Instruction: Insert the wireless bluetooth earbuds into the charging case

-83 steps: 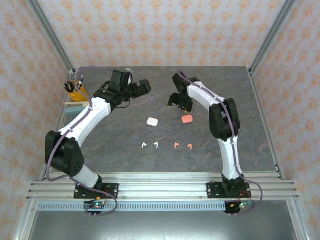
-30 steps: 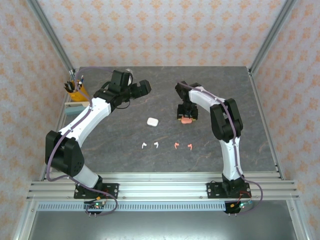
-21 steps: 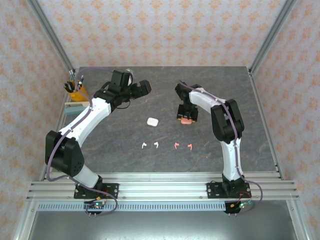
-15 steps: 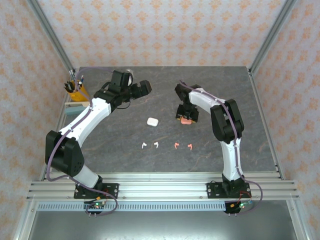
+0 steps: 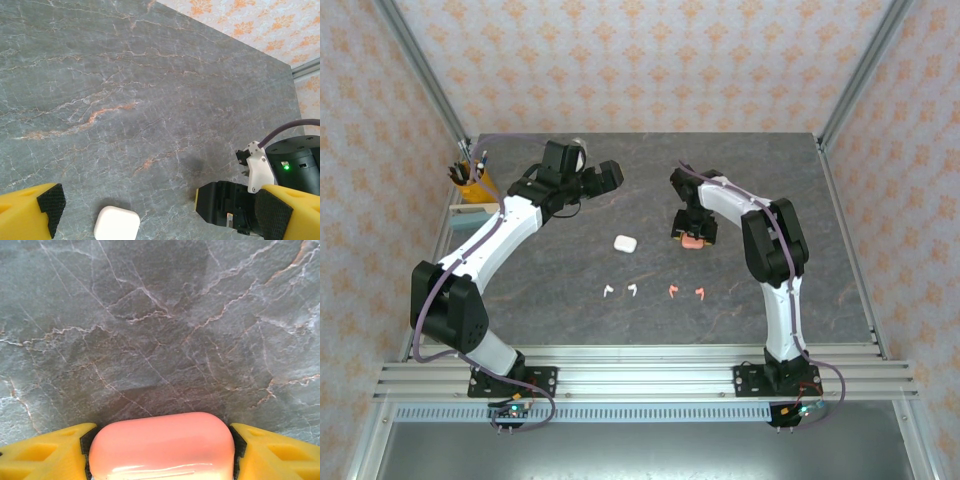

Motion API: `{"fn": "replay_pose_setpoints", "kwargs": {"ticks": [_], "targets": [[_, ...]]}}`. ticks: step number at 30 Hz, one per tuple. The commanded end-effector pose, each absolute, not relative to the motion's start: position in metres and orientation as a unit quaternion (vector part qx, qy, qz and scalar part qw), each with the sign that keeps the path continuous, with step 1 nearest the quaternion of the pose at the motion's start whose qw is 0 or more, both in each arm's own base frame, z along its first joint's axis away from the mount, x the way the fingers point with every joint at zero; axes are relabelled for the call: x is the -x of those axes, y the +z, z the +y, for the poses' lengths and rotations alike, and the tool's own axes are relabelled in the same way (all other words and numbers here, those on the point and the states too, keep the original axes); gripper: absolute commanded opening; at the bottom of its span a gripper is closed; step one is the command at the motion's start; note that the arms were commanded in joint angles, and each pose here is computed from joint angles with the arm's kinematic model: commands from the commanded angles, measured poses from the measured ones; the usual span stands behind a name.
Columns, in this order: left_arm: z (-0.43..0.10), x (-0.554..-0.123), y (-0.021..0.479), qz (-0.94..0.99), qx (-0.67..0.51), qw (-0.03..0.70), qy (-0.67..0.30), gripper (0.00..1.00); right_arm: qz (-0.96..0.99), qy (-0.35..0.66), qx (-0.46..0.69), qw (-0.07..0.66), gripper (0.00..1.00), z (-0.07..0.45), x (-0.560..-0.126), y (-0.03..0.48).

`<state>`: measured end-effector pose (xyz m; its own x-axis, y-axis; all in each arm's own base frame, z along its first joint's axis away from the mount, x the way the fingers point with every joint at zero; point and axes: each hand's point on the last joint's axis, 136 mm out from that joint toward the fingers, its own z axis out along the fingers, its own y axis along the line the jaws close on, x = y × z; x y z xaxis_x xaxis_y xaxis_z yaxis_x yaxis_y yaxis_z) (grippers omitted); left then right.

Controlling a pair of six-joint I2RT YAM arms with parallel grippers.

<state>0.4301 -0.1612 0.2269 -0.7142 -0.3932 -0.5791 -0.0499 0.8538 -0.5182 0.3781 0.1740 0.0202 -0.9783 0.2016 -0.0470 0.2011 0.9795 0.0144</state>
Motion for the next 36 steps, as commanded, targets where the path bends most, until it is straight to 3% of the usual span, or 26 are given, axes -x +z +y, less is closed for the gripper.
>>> {"fn": "replay_pose_setpoints", "kwargs": {"ticks": [1, 7, 21, 36], "targets": [[-0.158, -0.432, 0.227, 0.892, 0.126, 0.362, -0.24, 1.0, 0.996, 0.009, -0.089, 0.017, 0.7, 0.176, -0.368, 0.021], [-0.158, -0.432, 0.226, 0.892, 0.126, 0.362, -0.24, 1.0, 0.997, 0.008, -0.08, 0.013, 0.69, 0.175, -0.367, 0.02], [-0.159, -0.434, 0.228, 0.892, 0.125, 0.361, -0.242, 1.0, 0.997, 0.016, -0.078, 0.018, 0.55, 0.176, -0.365, 0.026], [-0.162, -0.434, 0.214, 0.897, 0.124, 0.347, -0.243, 1.0, 0.986, 0.046, -0.15, 0.059, 0.54, 0.18, -0.383, 0.044]]}}
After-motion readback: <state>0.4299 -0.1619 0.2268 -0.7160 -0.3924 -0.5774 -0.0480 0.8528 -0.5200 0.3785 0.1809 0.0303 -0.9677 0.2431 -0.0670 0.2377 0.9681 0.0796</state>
